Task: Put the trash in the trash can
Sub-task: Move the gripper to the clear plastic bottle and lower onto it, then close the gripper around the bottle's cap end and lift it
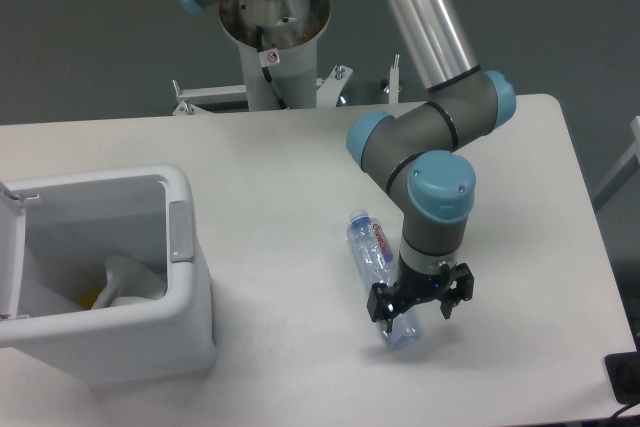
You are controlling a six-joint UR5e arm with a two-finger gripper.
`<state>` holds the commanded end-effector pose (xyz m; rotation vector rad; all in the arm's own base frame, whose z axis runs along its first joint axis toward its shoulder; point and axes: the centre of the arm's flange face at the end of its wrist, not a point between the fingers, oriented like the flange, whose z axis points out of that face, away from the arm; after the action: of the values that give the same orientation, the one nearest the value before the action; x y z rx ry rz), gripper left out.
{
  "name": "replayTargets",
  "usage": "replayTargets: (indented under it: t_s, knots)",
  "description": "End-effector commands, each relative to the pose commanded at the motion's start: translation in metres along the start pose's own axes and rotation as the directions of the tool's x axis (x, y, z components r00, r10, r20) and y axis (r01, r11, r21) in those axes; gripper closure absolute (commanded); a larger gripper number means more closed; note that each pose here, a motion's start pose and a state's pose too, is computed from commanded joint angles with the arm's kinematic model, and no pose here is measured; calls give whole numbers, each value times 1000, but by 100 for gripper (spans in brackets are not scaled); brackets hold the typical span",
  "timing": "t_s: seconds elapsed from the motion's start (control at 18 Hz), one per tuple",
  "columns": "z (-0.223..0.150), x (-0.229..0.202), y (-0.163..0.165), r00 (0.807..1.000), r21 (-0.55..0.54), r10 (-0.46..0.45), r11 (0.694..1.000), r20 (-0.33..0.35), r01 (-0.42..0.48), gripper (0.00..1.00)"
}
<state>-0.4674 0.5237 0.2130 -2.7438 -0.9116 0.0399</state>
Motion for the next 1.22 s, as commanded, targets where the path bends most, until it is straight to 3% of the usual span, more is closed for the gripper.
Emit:
replayTargets:
  t_s: [0.33,0.44,0.72,0.94,1.22]
  knots:
    - [19,6,6,1000,-32,10,999,-10,-10,0]
    - [21,5,9,1000,-44,10,999,15,-9,0]
    - [20,3,9,1000,-46,6,999,27,-5,26]
    - [19,4,9,1000,-46,9,999,29,-8,33]
    - [19,5,10,1000,-46,12,999,28,-11,34]
